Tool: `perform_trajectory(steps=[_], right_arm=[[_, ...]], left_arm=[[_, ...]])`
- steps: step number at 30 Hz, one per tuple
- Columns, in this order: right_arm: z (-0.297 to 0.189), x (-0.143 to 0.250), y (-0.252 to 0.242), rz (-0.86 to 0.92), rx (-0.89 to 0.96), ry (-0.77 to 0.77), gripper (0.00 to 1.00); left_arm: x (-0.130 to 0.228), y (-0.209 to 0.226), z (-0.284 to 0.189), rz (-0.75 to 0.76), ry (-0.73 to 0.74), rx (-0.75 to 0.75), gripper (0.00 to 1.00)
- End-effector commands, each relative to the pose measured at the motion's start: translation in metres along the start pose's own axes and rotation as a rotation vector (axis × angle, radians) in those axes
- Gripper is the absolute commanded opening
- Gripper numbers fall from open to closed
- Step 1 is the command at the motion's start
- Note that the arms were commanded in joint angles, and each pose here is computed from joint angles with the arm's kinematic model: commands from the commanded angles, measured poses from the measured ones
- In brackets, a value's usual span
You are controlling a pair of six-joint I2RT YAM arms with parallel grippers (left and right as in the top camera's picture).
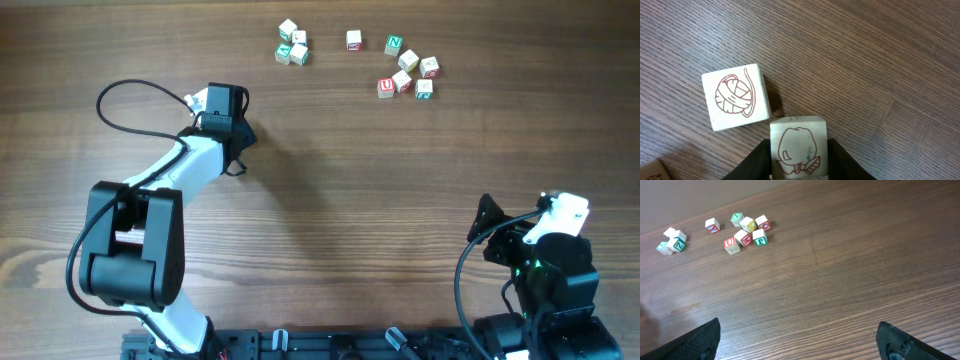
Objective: Form a circle
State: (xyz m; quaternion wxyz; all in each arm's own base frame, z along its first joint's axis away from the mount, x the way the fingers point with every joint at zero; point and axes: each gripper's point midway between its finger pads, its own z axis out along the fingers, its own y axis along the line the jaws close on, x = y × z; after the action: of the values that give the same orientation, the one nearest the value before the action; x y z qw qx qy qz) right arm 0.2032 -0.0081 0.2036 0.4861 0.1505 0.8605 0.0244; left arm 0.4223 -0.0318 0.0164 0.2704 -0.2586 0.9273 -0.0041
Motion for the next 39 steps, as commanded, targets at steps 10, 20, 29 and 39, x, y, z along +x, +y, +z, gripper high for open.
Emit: perform_trajectory(steps=[10, 20, 29, 39], right_arm=[[0.0015, 0.0021, 0.0014, -0.012, -0.007, 0.009, 1.0], [0.0016, 0.0022, 0.0014, -0.012, -0.007, 0.009, 1.0], [0.0015, 0.0021, 0.0014, -0.012, -0.007, 0.009, 1.0], [0.0015, 0.0021, 0.0014, -0.012, -0.007, 0.009, 1.0]], left_arm=[[0.0016, 0.0068, 0.008, -0.007, 0.005, -0.026, 0.33], [0.0015, 0.0067, 0.008, -0.007, 0.005, -0.025, 0.32], [0.0015, 0.0068, 0.008, -0.007, 0.005, -0.026, 0.32], [0.0011, 0.0071, 0.008, -0.007, 0.002, -0.028, 0.32]])
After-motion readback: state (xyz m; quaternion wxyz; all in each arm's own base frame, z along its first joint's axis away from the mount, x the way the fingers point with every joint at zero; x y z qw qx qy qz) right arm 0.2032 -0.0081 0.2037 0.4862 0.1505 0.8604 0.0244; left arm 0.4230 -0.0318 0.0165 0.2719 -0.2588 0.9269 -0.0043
